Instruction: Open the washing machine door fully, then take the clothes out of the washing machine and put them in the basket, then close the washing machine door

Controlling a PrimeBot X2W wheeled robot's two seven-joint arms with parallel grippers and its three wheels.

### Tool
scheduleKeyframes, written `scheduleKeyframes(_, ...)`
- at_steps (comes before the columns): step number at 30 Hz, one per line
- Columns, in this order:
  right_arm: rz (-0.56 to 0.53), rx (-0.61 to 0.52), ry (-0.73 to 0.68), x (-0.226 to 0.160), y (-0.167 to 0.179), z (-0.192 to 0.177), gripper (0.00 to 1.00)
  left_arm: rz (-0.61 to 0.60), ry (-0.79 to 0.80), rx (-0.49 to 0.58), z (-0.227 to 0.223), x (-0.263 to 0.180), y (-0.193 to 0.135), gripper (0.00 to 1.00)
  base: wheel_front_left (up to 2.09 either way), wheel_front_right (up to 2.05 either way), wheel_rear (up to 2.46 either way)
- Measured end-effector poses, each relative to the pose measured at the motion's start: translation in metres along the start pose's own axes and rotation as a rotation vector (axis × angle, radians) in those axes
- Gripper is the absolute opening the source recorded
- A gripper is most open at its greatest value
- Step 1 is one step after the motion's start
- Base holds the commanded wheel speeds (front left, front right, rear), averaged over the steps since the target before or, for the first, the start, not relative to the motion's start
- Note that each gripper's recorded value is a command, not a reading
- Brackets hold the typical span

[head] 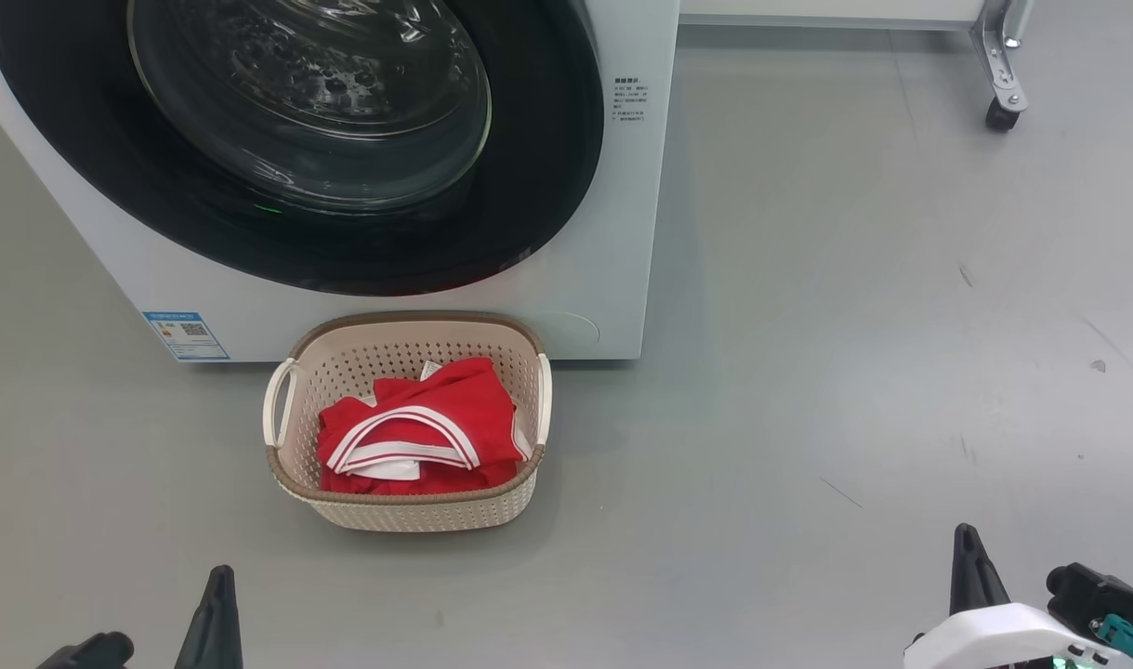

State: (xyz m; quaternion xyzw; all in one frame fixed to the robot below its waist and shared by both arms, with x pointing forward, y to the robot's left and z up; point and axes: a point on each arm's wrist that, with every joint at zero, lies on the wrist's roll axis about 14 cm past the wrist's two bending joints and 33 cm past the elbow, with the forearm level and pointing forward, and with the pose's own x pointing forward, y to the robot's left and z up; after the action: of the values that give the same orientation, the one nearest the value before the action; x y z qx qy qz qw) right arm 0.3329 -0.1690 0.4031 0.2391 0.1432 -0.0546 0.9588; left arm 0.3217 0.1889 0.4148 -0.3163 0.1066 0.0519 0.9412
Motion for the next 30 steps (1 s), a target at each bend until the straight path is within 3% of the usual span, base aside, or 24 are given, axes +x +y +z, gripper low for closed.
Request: scheduleKeyframes(30,-0.009,0.380,-0.006,0.008,-0.004,0.020,0.00,0.002,-0.009,-0.312,0.015,0.012,-0.006,0.00,0.00,0.00,0.00)
